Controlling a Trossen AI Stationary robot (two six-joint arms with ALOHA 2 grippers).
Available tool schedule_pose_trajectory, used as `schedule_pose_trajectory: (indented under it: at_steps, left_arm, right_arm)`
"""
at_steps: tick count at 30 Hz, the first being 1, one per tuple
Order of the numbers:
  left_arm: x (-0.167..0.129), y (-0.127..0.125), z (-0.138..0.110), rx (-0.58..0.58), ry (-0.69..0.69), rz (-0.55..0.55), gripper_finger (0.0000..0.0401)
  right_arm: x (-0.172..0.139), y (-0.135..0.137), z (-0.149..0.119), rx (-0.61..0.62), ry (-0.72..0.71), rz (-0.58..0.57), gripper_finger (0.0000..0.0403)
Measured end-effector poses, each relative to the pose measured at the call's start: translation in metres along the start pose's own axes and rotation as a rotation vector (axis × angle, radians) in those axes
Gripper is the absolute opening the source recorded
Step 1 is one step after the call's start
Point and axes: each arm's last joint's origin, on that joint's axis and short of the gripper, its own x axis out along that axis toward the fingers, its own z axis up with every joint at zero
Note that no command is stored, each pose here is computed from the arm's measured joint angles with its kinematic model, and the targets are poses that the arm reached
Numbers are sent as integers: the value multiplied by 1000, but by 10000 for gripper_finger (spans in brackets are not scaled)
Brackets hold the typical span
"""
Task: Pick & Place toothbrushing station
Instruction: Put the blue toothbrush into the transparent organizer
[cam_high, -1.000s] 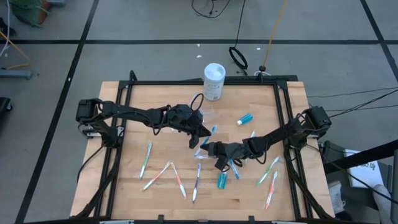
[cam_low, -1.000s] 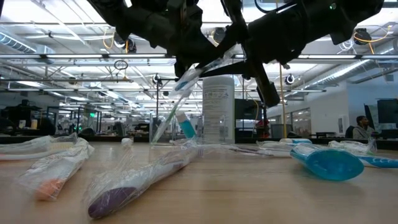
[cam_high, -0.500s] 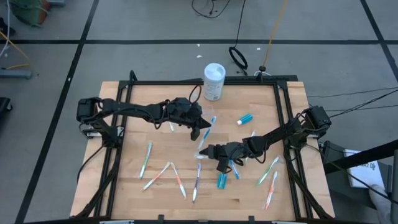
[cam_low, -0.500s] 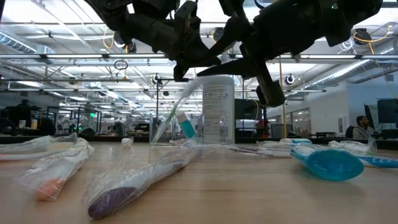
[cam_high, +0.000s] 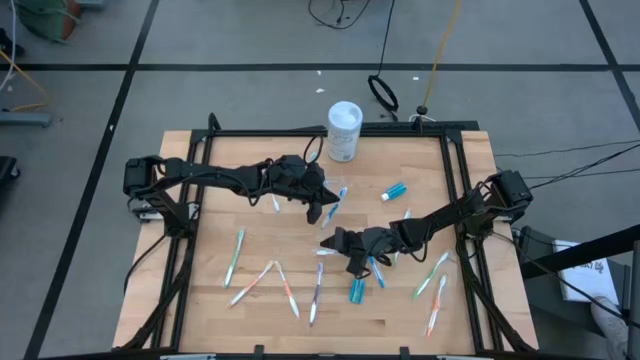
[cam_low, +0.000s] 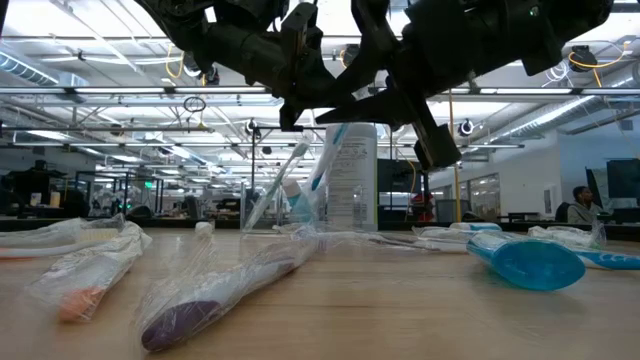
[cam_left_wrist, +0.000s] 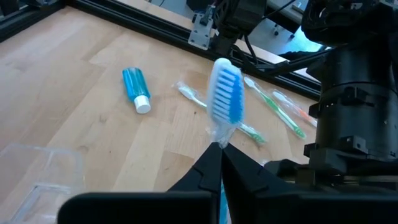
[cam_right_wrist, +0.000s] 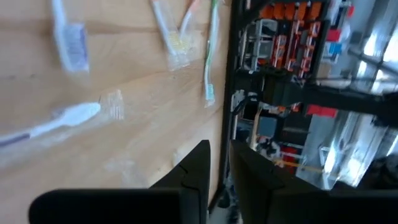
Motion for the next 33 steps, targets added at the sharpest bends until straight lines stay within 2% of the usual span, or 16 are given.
schedule_pose_trajectory:
  at_steps: [4, 10, 14, 19, 24, 27, 30, 33]
  left_arm:
    - [0, 0, 3, 9, -28, -4, 7]
    - [-2, 7, 6, 7, -45, 10, 3]
    - [-3, 11, 7, 2, -48, 23, 10]
    - [-3, 12, 6, 13, -33, 27, 4]
    - [-1, 4, 3, 34, -24, 7, 8]
    - [0, -3, 2, 50, -18, -11, 3]
    - [1, -8, 0, 63, -17, -23, 10]
    - [2, -9, 0, 68, -25, -3, 5]
  right_arm:
    - [0, -1, 0, 82, 9, -14, 66]
    - [-7, -10, 0, 119, 232, -102, 71]
    - [-22, -24, 0, 200, 260, -135, 59]
    - [-53, -49, -10, 399, 324, -192, 42]
    - [-83, -72, -35, 685, 372, -284, 19]
    - [-93, -76, -49, 823, 385, -341, 4]
    - [-96, -70, -61, 885, 396, -392, 3]
    - [-94, -61, -69, 888, 382, -407, 2]
